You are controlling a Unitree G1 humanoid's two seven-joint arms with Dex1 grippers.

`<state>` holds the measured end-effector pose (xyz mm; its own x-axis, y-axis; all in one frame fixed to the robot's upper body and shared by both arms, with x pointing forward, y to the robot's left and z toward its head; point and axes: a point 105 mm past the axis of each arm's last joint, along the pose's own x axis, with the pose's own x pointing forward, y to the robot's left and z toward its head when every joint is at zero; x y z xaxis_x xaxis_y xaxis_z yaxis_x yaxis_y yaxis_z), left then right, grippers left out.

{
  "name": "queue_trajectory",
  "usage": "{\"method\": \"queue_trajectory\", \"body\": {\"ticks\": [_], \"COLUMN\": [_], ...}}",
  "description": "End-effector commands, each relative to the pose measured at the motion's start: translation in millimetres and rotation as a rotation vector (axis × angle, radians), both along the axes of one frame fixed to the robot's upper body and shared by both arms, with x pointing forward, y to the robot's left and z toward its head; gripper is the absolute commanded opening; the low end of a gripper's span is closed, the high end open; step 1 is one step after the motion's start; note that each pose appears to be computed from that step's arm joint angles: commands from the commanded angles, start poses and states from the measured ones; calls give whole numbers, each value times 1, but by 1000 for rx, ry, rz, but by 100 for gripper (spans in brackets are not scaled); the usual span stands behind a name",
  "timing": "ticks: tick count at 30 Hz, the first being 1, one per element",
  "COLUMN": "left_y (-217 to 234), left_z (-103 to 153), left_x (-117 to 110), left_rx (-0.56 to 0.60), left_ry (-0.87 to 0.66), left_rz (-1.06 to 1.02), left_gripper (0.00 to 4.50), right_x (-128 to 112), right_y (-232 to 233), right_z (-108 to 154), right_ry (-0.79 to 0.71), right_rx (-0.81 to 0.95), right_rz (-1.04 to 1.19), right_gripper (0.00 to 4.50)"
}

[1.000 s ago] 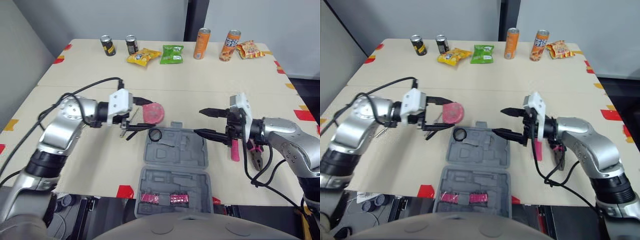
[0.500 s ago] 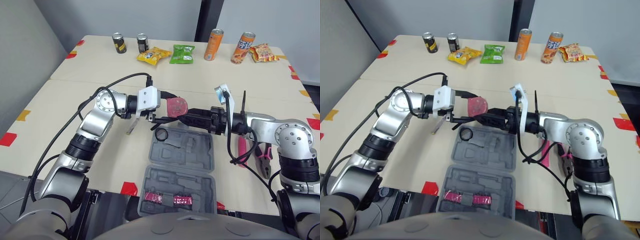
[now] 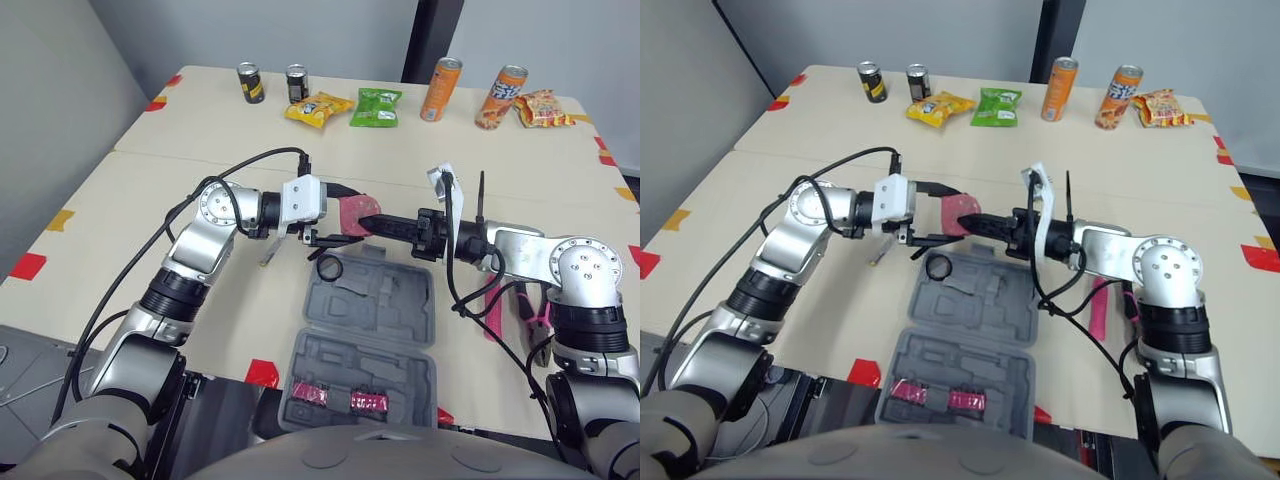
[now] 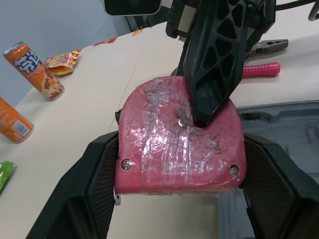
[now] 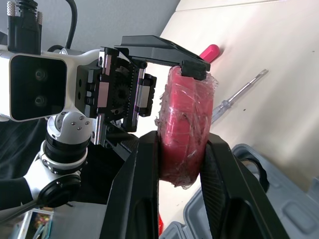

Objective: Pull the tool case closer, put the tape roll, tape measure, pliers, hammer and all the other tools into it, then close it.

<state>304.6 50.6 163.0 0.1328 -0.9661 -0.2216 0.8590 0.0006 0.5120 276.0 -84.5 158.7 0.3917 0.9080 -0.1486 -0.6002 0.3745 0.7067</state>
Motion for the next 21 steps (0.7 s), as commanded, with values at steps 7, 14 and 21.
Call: {"method": "queue_trajectory", "body": {"ticks": [7, 14, 21], "left_y": [2, 43, 76], "left_z": [14, 21, 17], "left_x": [-8, -32, -71], "left_rx": [-103, -149, -81], "left_ry": [63, 184, 278], "left_rz": [-29, -35, -77], "left_gripper": [445, 445, 445], "right_x": [-2, -11, -31], "right_y": [-12, -52, -98], "right_z": [12, 2, -25], "right_ry": [-44, -2, 112], "right_rx": [8, -27, -84], "right_rz": [-15, -96, -168], "right_gripper": [64, 64, 64]}}
